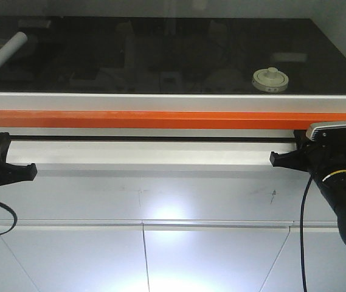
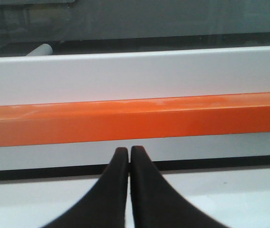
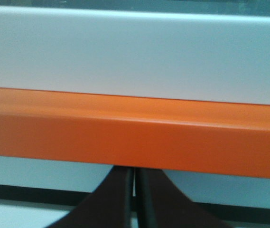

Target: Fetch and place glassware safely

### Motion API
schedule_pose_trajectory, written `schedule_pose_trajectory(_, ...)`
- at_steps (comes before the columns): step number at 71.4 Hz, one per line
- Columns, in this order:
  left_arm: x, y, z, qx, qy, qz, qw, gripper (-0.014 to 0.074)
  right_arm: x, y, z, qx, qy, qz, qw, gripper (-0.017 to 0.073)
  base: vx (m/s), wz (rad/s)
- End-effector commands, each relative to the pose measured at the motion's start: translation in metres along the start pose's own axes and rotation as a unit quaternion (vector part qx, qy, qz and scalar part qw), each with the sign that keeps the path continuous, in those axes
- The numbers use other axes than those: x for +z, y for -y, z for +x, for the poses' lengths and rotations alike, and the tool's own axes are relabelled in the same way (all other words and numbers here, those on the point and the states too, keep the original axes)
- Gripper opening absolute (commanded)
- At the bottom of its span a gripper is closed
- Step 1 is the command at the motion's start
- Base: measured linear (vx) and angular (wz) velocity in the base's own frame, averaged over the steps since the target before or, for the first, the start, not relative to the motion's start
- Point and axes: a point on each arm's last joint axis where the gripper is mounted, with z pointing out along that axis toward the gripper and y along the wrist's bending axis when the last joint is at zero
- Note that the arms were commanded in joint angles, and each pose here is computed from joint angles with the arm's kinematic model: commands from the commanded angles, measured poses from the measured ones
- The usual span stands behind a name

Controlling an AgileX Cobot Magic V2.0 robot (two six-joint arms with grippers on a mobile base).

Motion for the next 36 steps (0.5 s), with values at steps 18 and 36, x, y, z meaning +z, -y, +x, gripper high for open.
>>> schedule_pose_trajectory(18,0.025,0.001,-0.006,-0.001,0.036,0.001,0.999,-0.0007,0.003,0.003,-0.032,-0.004,0.094,0.008,0.996,-0.0001,0.0,0.0)
schedule_pose_trajectory(36,0.041,0.001,-0.006,0.007,0.04,-0.002,0.999,-0.0007,0.003,0.003,-0.032,-0.004,0.094,0.008,0.996,-0.0001,0.0,0.0)
